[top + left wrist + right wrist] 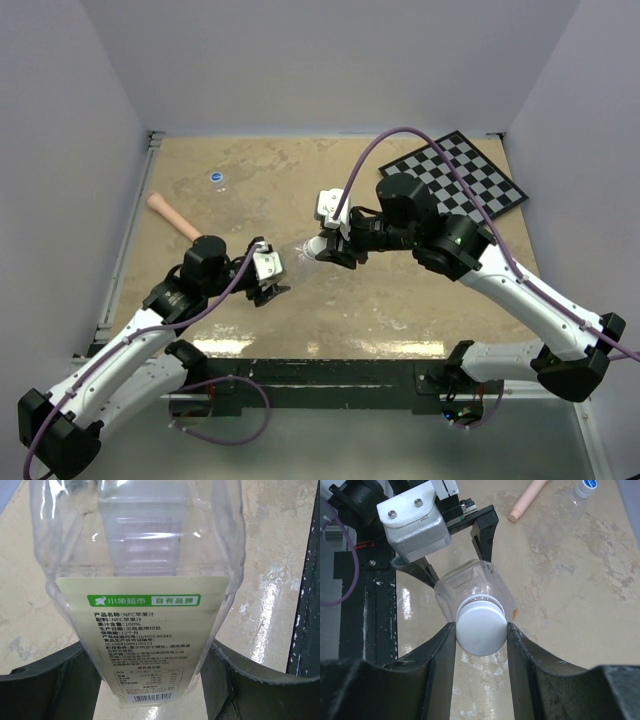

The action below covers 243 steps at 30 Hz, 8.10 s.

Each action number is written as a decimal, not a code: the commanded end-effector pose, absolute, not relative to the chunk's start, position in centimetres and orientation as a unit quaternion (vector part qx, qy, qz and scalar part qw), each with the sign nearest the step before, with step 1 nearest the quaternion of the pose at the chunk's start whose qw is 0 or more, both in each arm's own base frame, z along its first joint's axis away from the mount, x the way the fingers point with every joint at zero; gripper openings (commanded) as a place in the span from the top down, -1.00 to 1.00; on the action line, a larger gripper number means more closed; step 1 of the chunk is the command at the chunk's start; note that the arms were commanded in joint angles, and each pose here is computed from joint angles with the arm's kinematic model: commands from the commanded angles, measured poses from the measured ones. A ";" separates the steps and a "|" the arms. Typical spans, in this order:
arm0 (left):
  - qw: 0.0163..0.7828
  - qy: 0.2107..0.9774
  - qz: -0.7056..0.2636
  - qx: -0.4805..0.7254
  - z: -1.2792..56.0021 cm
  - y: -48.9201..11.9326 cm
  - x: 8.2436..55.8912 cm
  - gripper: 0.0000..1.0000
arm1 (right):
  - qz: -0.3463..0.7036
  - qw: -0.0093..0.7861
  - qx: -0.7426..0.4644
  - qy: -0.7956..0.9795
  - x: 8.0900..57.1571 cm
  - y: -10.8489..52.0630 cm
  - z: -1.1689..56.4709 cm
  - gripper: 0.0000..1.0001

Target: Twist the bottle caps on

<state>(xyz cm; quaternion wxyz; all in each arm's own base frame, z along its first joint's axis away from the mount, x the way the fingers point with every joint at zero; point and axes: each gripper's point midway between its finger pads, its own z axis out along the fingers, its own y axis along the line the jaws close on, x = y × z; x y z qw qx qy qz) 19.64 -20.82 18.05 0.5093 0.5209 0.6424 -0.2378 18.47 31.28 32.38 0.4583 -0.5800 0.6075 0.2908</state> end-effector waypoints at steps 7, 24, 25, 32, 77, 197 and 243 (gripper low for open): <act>0.537 0.601 -0.233 0.544 19.5 -21.4 19.2 1.00 | 0.306 0.471 -0.585 0.586 17.7 31.4 34.1 0.75; 0.555 0.582 -0.267 0.531 22.0 -22.5 18.9 1.00 | 0.315 0.420 -0.608 0.595 16.7 31.7 31.2 0.76; 0.554 0.583 -0.264 0.533 21.9 -22.5 19.0 1.00 | 0.317 0.417 -0.611 0.593 16.5 31.7 31.1 0.76; 0.553 0.569 -0.262 0.550 22.3 -22.8 19.0 1.00 | 0.322 0.405 -0.617 0.593 16.1 31.7 30.6 0.77; 0.760 0.494 -0.262 0.330 30.9 -24.0 22.8 1.00 | 0.280 0.403 -0.308 0.815 22.3 31.5 26.4 1.00; 0.595 0.590 -0.422 0.345 24.9 -28.3 19.9 1.00 | 0.335 0.578 -0.449 0.594 20.5 26.7 41.9 -0.65; 0.578 0.467 -0.472 0.474 28.6 -30.1 15.5 1.00 | 0.445 0.496 -0.590 0.456 14.3 29.3 40.7 0.11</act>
